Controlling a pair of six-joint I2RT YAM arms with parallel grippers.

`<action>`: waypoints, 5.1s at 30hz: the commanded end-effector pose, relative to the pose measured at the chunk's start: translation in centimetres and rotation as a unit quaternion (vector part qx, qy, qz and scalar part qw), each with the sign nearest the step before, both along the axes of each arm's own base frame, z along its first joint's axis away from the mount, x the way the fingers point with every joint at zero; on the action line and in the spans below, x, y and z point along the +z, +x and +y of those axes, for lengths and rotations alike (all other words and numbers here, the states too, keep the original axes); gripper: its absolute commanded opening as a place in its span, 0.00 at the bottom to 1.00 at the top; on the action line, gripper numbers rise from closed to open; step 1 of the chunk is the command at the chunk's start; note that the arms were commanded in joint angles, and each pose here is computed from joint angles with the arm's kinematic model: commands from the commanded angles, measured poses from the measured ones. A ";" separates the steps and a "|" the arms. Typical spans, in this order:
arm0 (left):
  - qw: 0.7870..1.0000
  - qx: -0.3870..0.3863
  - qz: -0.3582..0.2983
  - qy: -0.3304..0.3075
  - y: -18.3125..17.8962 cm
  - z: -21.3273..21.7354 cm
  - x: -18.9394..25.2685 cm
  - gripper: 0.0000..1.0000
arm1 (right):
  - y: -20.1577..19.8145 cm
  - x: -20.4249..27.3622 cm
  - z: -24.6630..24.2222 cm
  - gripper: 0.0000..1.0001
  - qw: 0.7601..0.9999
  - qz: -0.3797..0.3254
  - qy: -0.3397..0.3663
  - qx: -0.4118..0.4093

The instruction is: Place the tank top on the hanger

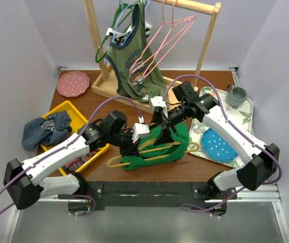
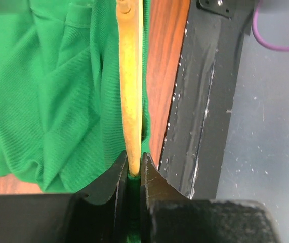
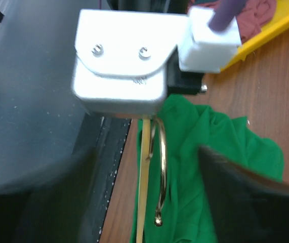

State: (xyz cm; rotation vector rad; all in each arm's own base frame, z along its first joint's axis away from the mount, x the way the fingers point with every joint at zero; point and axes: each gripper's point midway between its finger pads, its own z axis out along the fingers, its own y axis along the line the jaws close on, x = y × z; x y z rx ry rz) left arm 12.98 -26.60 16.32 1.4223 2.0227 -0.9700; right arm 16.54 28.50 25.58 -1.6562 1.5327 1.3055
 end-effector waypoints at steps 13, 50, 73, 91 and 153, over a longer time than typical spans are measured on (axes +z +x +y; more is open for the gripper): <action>0.996 0.029 -0.067 -0.042 1.1 0.4 2.7 0.00 | -2.4 -4.0 -4.2 0.87 0.999 0.026 -0.034 0.033; 0.985 0.071 -0.156 0.001 3.3 3.5 1.4 0.00 | 1.2 -2.9 -6.7 0.37 0.999 -0.004 -0.036 -0.019; 0.899 0.396 -0.182 -0.049 16.3 10.2 8.2 0.00 | 10.6 0.6 -13.1 0.99 0.961 0.017 0.110 -0.252; 0.890 0.414 -0.167 -0.094 22.9 9.8 14.4 0.00 | 9.9 0.5 -13.1 0.99 0.963 0.002 0.110 -0.246; 0.833 0.387 -0.219 -0.330 37.7 2.2 32.4 0.00 | 10.0 0.5 -14.1 0.99 0.960 0.004 0.123 -0.253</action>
